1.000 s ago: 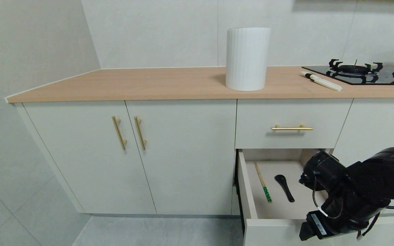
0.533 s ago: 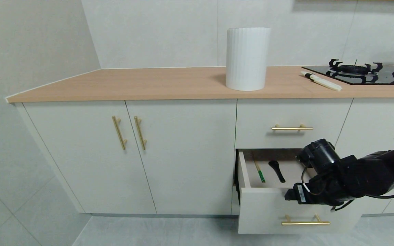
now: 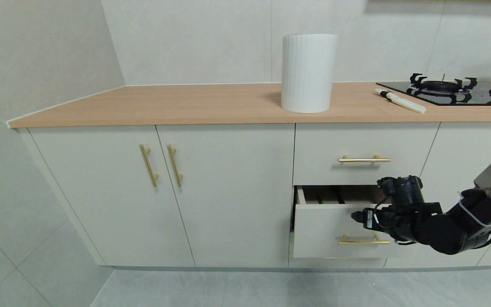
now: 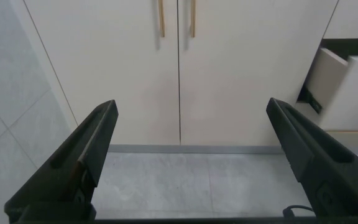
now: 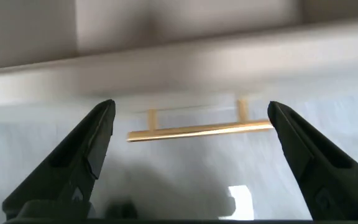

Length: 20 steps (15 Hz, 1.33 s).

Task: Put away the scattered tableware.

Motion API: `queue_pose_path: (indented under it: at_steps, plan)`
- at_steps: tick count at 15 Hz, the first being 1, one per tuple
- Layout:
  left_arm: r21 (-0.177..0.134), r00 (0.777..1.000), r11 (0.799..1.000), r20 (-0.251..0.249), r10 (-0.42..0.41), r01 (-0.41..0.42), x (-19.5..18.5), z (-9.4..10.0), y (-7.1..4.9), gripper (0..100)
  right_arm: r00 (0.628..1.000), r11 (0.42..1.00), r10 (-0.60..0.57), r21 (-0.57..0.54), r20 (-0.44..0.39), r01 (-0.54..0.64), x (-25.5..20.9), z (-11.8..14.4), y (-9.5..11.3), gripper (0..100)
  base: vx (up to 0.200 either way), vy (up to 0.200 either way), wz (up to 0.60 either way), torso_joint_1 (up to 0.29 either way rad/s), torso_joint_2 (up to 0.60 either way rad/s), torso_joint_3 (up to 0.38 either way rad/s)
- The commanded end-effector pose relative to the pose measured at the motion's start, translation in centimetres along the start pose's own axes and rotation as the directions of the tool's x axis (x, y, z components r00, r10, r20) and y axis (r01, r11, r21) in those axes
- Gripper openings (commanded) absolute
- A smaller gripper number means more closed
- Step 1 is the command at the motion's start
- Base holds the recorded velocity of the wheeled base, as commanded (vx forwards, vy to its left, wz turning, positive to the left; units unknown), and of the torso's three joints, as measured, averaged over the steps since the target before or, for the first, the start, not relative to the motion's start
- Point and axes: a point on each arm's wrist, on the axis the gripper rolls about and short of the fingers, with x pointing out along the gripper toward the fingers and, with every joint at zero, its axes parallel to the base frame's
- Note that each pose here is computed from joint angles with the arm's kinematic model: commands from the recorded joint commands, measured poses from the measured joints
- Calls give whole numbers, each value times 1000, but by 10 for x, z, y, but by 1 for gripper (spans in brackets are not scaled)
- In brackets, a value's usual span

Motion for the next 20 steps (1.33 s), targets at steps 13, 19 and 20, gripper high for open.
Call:
queue_pose_path:
  at_steps: [13, 19, 20]
  plan:
    - [-1, 1000, 1000, -2, 0, 0, 0, 0, 0, 100, 971, 998, 57, 23, 232, -64, 84, -31, 1, 100, 0, 0, 0, 0, 0, 0]
    - [-1, 1000, 1000, -2, 0, 0, 0, 0, 0, 100, 939, 986, -9, 161, 343, -49, 117, -15, 1, 100, 0, 0, 0, 0, 0, 0]
    - [-1, 1000, 1000, -2, 0, 0, 0, 0, 0, 100, 932, 984, -35, 174, 360, -31, 125, -13, -1, 100, 0, 0, 0, 0, 0, 0]
